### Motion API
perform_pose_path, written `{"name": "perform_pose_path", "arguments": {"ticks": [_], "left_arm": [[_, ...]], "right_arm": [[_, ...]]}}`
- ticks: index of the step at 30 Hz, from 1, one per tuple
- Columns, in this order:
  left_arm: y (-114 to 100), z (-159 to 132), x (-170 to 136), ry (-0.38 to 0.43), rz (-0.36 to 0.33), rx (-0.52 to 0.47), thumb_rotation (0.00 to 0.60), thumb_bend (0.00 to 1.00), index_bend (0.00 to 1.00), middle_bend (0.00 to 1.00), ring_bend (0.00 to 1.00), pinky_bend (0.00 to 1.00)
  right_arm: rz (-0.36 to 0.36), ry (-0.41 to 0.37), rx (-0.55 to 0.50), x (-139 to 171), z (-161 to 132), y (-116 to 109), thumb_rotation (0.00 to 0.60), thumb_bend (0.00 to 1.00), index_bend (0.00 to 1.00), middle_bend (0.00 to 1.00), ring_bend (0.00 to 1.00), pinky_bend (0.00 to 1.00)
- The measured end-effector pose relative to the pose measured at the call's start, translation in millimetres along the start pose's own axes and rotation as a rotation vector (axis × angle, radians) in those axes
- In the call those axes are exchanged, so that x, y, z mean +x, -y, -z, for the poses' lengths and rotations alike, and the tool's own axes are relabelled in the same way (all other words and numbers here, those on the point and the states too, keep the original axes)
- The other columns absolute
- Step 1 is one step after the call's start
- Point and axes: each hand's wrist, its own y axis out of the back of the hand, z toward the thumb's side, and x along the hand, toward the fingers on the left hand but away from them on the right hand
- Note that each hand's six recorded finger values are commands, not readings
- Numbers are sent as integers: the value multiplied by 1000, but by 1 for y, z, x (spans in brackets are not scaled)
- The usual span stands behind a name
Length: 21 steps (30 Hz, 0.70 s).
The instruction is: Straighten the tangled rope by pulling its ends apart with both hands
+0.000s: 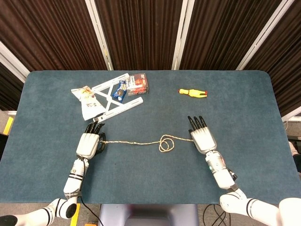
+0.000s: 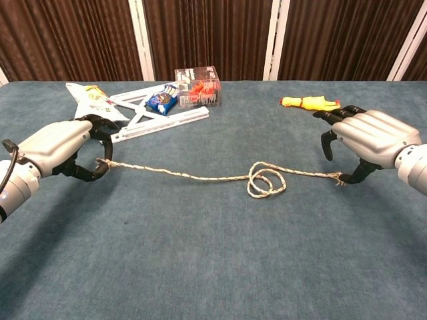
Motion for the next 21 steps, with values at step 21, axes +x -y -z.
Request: {"name": "perform_pose_path", "arguments": {"ticks": [21], "left_arm": [[2,1,2,7,16,7,600,537,681,136,0,103]], "right_arm": [[-85,16,17,-11,4,20,600,412,637,25,0,0]]}}
